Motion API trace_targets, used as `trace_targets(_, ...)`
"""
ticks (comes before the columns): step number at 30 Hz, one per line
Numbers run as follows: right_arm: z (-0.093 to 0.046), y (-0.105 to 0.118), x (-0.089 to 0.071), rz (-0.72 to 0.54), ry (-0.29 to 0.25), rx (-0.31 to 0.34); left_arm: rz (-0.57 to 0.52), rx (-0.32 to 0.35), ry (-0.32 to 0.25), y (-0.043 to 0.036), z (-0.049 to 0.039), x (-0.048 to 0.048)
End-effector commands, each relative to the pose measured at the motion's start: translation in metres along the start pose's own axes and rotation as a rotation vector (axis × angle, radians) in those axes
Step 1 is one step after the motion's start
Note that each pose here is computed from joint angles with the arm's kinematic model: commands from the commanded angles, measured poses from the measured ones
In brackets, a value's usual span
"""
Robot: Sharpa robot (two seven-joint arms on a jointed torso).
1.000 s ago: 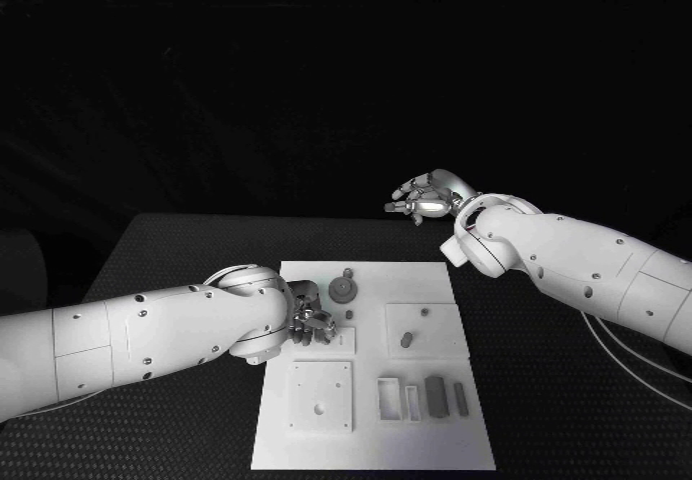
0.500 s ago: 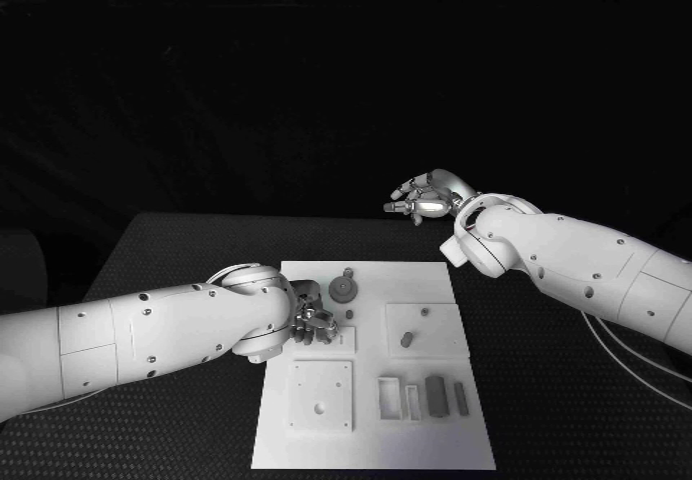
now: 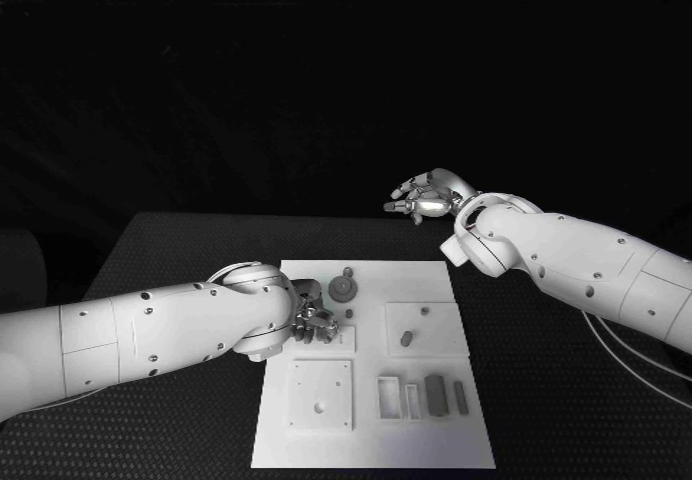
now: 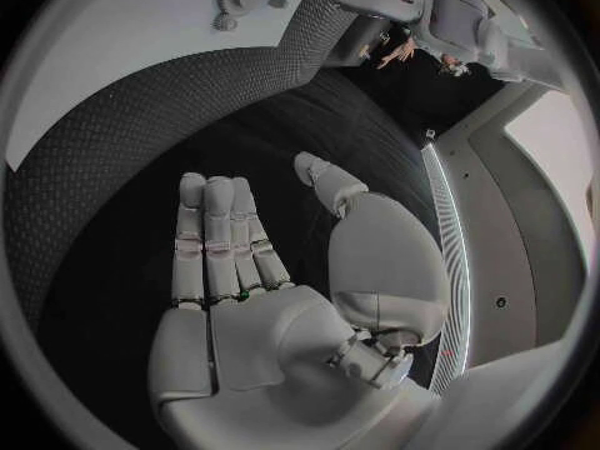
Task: Assemble the parts on the task board
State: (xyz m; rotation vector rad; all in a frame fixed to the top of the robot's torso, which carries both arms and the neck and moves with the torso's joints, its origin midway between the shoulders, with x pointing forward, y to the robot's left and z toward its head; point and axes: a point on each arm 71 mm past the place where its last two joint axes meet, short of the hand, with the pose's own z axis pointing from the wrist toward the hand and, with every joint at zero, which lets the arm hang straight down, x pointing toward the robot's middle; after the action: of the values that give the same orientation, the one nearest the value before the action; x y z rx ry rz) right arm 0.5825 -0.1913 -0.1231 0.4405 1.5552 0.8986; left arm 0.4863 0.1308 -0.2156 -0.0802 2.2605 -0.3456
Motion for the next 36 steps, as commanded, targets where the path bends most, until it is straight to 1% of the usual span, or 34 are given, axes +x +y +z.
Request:
trace_targets(1,-0.0002,0.0005,0.0012,-0.002,0.014,-0.006,0.018,0.009,0.024,-0.0016,0.0009,0.0048)
trace_targets(18,-0.0006,-0.001,0.0024,-0.001,0.016,-0.004,0.027,-0.003,-0.001,0.002,0.001,0.0023)
trace_targets(27,-0.0008,-0.0019,0.0028,0.001,0.017,-0.002,0.033,-0.002,0.004,0.002,0.0006,0.0033)
trace_targets(33,-0.001,-0.0023,0.0032,0.003,0.018,-0.001,0.043,0.0,0.012,0.0003,0.0005,0.0045)
trace_targets(36,-0.001,-0.0023,0.0034,0.004,0.02,-0.001,0.063,0.002,0.005,-0.0005,0.0004,0.0044)
